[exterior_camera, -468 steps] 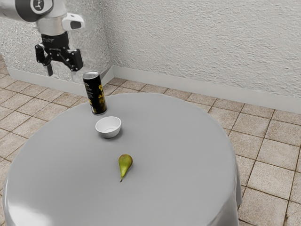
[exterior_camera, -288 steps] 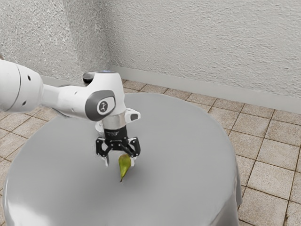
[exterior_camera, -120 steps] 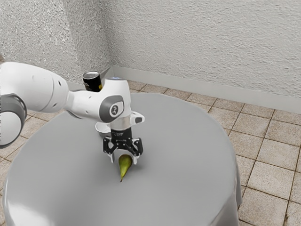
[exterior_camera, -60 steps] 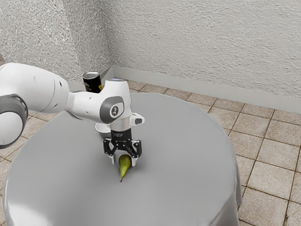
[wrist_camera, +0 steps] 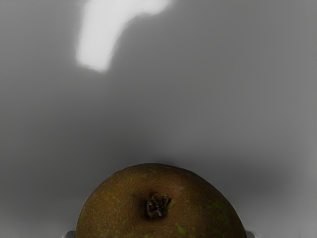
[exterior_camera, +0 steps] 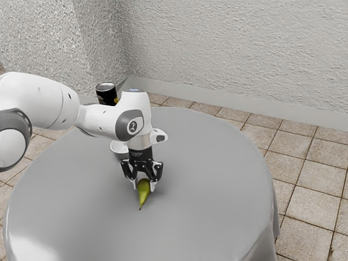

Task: Place the pear in the bowl.

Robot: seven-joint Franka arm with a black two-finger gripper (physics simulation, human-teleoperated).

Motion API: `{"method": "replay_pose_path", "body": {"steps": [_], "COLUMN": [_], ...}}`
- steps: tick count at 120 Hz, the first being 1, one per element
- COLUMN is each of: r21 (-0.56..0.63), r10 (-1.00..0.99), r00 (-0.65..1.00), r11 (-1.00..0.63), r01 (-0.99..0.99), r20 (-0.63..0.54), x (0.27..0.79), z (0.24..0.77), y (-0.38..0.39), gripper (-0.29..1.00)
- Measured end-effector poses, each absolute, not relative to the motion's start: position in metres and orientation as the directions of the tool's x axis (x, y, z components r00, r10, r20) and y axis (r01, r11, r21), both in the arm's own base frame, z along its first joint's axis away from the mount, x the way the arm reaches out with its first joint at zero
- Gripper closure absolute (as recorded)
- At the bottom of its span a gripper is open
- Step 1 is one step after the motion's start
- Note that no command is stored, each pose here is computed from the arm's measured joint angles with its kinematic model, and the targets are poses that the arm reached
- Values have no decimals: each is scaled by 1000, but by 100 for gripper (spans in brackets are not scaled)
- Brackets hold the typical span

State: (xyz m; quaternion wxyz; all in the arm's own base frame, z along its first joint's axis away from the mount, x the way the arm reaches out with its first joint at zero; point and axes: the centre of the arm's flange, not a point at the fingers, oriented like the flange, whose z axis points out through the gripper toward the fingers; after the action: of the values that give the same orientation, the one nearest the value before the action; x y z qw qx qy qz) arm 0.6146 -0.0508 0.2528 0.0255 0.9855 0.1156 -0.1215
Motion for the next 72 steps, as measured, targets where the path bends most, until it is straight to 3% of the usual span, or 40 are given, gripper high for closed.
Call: {"method": "replay_pose_path", "body": {"steps": [45,72], "r21": [22,-18], "r10": [210,199], "r00": [952,974], "r11": [-975,-980], "r01": [220,198], "r20": [-221,-105], "x": [621,650], "z": [263,315], "y": [-50,-32], "gripper": [40,44]}}
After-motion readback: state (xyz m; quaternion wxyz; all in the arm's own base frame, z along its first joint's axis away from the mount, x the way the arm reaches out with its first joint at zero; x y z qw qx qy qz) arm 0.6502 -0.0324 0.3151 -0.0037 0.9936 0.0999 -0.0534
